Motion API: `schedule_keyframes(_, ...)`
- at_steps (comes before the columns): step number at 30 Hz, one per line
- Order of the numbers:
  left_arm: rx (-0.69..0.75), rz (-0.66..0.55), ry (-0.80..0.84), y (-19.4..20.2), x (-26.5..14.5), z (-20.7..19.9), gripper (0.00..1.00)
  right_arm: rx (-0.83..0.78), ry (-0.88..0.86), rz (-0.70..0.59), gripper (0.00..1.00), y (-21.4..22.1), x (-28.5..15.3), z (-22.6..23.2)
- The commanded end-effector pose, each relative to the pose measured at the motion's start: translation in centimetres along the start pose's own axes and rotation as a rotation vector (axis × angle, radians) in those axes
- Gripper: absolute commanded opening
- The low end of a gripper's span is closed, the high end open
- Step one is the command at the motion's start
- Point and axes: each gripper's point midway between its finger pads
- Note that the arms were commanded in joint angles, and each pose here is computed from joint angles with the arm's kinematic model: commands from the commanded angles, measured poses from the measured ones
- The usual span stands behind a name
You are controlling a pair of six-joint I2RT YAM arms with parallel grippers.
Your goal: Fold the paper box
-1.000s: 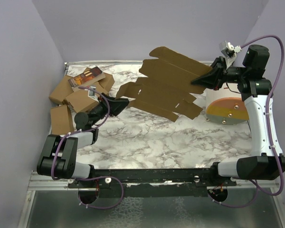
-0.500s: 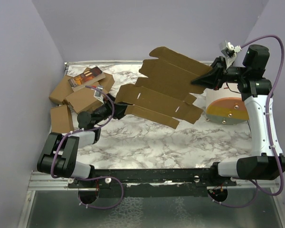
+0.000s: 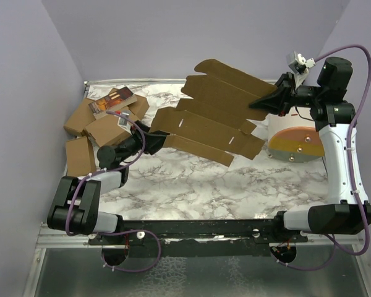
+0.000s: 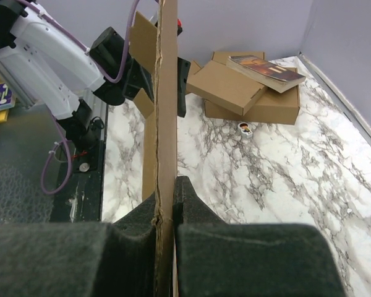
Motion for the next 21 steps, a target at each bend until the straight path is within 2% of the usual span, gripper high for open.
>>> schedule_keyframes(1, 0.209, -0.052, 0.174, -1.6, -0.3, -4.7, 0.66, -0.036, 0.027, 0.0, 0.01, -0.9, -0.2, 0.0)
schedule_keyframes(21, 0.2, 0.021, 0.222, -0.1, 0.4, -5.3, 0.71, -0.031, 0.036, 0.0, 0.01, -0.7, -0.2, -0.3)
Point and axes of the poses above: each gripper's point midway between its finger pads, its own x axis out along the fingers, its own z axis along the line the jaws close on, y = z × x, and after that the axes turned 1 degree about x, right-handed
